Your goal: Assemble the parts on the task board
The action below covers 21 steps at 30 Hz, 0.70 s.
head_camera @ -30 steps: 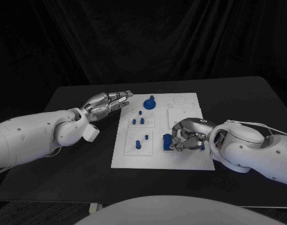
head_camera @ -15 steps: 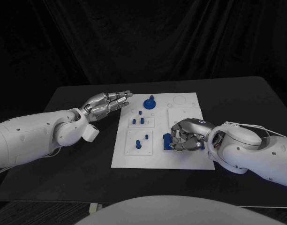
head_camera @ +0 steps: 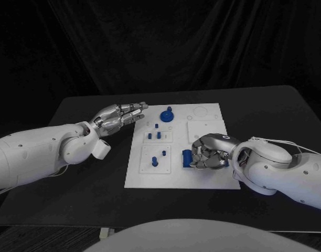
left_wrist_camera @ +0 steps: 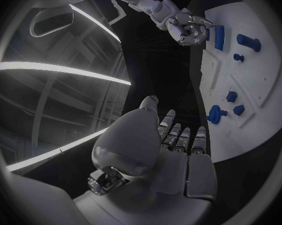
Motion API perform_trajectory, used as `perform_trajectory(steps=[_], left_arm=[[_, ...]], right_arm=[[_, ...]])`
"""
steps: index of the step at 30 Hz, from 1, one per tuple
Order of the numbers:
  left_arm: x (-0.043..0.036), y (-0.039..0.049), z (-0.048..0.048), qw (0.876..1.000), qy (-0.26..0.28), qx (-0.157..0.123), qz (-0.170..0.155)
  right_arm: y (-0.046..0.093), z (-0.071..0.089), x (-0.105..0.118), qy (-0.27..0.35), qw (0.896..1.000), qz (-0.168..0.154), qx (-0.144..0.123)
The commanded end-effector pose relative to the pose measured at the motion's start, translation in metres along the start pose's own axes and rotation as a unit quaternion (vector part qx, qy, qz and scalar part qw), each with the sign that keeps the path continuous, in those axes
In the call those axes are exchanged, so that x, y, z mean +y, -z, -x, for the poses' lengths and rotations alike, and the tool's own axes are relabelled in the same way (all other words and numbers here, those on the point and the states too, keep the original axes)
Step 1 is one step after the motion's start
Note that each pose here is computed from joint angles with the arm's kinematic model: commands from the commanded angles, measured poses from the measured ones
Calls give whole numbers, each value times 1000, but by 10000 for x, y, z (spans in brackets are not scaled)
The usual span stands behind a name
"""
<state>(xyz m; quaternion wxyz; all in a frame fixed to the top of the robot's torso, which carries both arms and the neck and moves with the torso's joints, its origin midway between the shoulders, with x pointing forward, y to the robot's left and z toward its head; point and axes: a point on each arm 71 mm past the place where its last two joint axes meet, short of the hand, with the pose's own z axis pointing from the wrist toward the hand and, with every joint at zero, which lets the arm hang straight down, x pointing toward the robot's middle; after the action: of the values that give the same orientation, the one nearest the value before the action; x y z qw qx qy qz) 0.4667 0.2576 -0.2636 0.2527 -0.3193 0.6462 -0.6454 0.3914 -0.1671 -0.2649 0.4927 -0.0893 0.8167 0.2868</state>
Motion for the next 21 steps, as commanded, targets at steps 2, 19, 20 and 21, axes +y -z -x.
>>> perform_trajectory(steps=[2,19,20,21], left_arm=[[-6,-2,-17,1000,7,6,-6],[-2,12,-11,1000,7,5,-5],[-2,14,-9,1000,7,5,-5],[-2,16,-8,1000,6,4,-5]], right_arm=[[4,-50,-31,6,1000,-21,16],[127,16,-68,-8,1000,-14,-20],[153,55,-80,-14,999,-15,-28],[167,84,-88,-18,999,-17,-32]])
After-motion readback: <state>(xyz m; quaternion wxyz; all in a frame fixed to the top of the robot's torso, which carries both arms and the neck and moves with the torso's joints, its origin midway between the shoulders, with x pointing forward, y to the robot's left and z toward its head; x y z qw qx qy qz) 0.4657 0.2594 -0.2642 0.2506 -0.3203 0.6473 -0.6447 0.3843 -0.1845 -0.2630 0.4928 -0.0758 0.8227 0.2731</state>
